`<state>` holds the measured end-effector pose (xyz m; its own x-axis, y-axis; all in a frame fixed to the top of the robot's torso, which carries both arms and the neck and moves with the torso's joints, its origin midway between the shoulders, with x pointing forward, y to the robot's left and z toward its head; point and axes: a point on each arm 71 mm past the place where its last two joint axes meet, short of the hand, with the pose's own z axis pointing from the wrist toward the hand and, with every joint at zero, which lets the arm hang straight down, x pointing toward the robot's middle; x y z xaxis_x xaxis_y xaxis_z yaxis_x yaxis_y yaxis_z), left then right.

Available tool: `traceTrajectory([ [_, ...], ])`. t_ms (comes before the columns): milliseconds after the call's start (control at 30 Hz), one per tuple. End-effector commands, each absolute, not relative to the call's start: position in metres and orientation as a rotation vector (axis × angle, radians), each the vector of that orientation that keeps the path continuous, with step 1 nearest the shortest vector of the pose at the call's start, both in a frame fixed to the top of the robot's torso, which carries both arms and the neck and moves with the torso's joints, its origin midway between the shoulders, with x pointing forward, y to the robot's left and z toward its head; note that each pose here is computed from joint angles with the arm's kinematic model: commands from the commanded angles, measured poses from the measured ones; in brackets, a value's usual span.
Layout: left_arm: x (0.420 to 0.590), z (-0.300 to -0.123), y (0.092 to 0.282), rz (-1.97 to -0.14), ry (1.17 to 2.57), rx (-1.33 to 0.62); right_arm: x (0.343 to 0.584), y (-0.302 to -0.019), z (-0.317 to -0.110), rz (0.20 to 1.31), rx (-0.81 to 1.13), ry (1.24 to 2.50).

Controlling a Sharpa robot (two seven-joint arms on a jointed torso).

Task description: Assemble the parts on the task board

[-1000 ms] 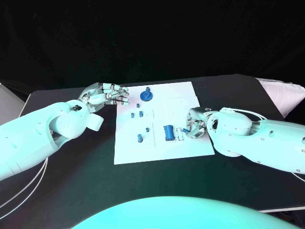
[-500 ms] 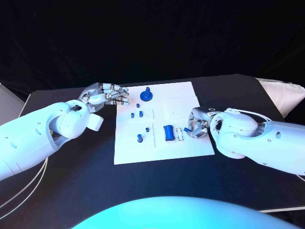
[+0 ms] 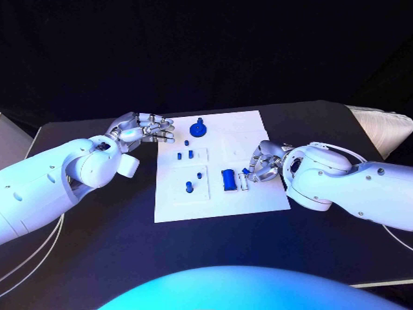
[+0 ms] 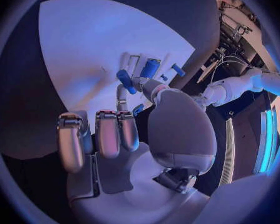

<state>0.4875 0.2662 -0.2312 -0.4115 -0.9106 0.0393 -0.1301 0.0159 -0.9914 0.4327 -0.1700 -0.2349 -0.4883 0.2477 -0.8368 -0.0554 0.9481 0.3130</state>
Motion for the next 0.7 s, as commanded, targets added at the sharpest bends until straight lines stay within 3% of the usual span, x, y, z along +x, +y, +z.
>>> traceTrajectory([
  [33,0.486,-0.231,0.264,-1.485,1.626,-1.079,0.433,-0.17,-0.239,0.367,0.188,2.099],
  [300,0.486,-0.231,0.264,-1.484,1.63,-1.079,0.435,-0.167,-0.248,0.329,0.127,2.148],
  [700,0.486,-0.231,0.264,-1.484,1.633,-1.079,0.436,-0.164,-0.249,0.287,0.031,2.119],
])
